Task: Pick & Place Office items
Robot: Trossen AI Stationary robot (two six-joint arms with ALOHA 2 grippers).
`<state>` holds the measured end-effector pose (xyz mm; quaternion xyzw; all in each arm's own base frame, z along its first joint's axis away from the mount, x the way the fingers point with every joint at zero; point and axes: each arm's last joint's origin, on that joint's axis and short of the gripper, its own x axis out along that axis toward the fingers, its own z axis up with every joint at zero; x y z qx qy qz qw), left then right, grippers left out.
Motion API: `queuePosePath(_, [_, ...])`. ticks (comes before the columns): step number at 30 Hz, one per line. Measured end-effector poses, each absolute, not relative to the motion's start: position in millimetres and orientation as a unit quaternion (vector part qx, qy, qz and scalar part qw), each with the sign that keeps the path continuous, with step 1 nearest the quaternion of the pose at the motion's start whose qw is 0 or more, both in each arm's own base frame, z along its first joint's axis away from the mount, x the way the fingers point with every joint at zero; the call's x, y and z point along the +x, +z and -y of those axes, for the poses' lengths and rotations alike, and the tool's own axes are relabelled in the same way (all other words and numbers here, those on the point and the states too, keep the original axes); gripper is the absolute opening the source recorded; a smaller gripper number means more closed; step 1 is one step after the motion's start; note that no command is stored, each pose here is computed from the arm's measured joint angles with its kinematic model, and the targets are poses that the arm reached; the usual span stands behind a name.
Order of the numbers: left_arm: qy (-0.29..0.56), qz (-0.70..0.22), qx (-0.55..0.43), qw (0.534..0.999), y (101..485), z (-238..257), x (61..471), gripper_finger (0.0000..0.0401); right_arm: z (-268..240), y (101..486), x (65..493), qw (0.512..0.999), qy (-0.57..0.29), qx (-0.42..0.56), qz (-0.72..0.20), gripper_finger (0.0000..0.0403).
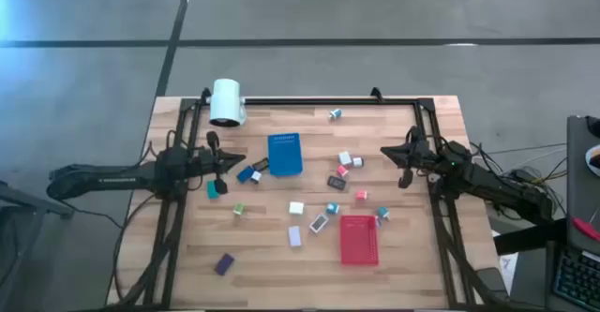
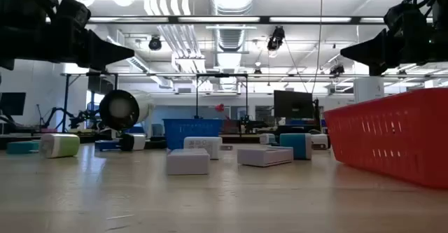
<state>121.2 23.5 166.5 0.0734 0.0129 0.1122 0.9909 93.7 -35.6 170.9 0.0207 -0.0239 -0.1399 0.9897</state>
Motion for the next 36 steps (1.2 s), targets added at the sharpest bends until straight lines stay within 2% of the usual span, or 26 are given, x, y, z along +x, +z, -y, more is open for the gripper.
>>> queuePosePath(36, [0.156,-0.017,0.081,0.984,166.6,-26.0,120.5,0.0011,36.3,172.0,94.5,0.989,-0.146,0.016,0.028,0.0008])
